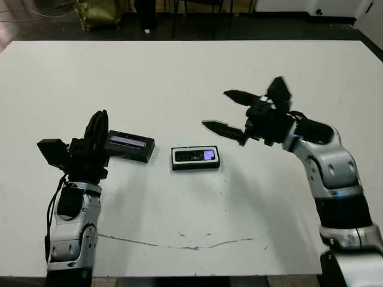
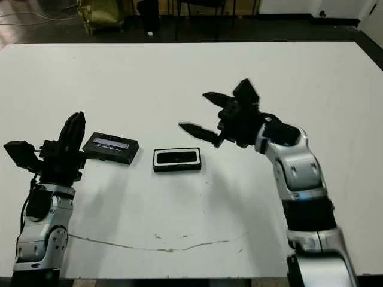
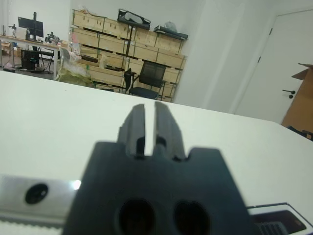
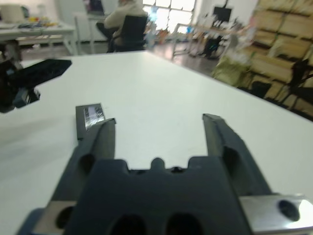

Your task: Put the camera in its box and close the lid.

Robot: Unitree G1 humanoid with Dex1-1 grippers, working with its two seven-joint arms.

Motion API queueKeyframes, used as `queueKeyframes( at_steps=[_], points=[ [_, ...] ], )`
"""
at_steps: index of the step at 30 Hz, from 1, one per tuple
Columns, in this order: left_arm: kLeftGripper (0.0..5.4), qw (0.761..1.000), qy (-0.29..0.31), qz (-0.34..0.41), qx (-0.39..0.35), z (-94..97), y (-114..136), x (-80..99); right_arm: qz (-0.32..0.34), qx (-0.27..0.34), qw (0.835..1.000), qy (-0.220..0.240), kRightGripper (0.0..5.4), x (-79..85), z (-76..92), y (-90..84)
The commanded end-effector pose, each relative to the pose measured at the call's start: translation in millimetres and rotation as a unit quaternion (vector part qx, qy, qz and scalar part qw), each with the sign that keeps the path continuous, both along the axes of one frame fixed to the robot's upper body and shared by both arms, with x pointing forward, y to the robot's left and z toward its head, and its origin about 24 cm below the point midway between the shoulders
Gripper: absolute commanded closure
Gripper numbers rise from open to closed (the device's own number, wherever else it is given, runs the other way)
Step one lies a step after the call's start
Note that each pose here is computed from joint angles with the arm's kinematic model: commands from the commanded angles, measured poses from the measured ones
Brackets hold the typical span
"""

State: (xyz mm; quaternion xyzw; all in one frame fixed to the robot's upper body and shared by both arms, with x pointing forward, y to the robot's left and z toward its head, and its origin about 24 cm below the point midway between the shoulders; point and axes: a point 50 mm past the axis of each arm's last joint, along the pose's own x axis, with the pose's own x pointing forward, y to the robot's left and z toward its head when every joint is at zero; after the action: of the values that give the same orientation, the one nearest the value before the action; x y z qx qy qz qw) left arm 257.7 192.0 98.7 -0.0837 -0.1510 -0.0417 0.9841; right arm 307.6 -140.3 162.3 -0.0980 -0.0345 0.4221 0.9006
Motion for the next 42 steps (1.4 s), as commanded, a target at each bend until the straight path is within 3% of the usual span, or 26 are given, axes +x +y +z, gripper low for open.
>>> queueKeyframes(
  at_steps=[1, 7, 13, 17, 22, 26, 32, 37, 42],
  points=[
    [5.4, 1.0, 0.013, 0.004, 0.005, -5.3, 3, 0.0, -0.029, -0.013, 0.999, 0.012, 2.67, -3.6, -10.5, -10.5],
    [5.4, 0.998, 0.003, 0.017, 0.055, 0.7, 15, 1.4, -0.064, -0.012, 0.998, 0.009, 4.0, -4.1, -24.8, -20.8],
    [5.4, 0.976, 0.028, -0.001, 0.214, 33.3, 47, 12.5, -0.086, -0.058, 0.995, 0.003, 5.39, -8.8, -28.1, -30.7],
    [5.4, 0.94, 0.035, -0.055, 0.334, 68.9, 68, 32.6, -0.09, -0.073, 0.993, -0.004, 5.39, -9.5, -28.9, -35.2],
    [5.4, 0.872, 0.069, -0.154, 0.459, 105.6, 79, 66.9, -0.086, -0.068, 0.994, 0.011, 5.39, -8.9, -34.2, -34.3],
    [5.4, 0.833, 0.117, -0.138, 0.524, 118.8, 81, 95.2, -0.086, -0.07, 0.994, 0.012, 5.39, -8.0, -33.8, -34.2],
    [5.4, 0.781, 0.178, -0.11, 0.589, 119.2, 78, 121.8, -0.092, -0.075, 0.993, 0.006, 5.39, -5.0, -28.4, -39.9],
    [5.4, 0.742, 0.233, -0.137, 0.614, 103.6, 63, 135.0, -0.089, -0.069, 0.994, 0.005, 5.39, -4.2, -31.4, -41.1],
    [5.4, 0.695, 0.251, -0.154, 0.656, 87.7, 45, 141.5, -0.085, -0.068, 0.994, 0.006, 5.39, -3.9, -30.6, -40.6]
  ],
)
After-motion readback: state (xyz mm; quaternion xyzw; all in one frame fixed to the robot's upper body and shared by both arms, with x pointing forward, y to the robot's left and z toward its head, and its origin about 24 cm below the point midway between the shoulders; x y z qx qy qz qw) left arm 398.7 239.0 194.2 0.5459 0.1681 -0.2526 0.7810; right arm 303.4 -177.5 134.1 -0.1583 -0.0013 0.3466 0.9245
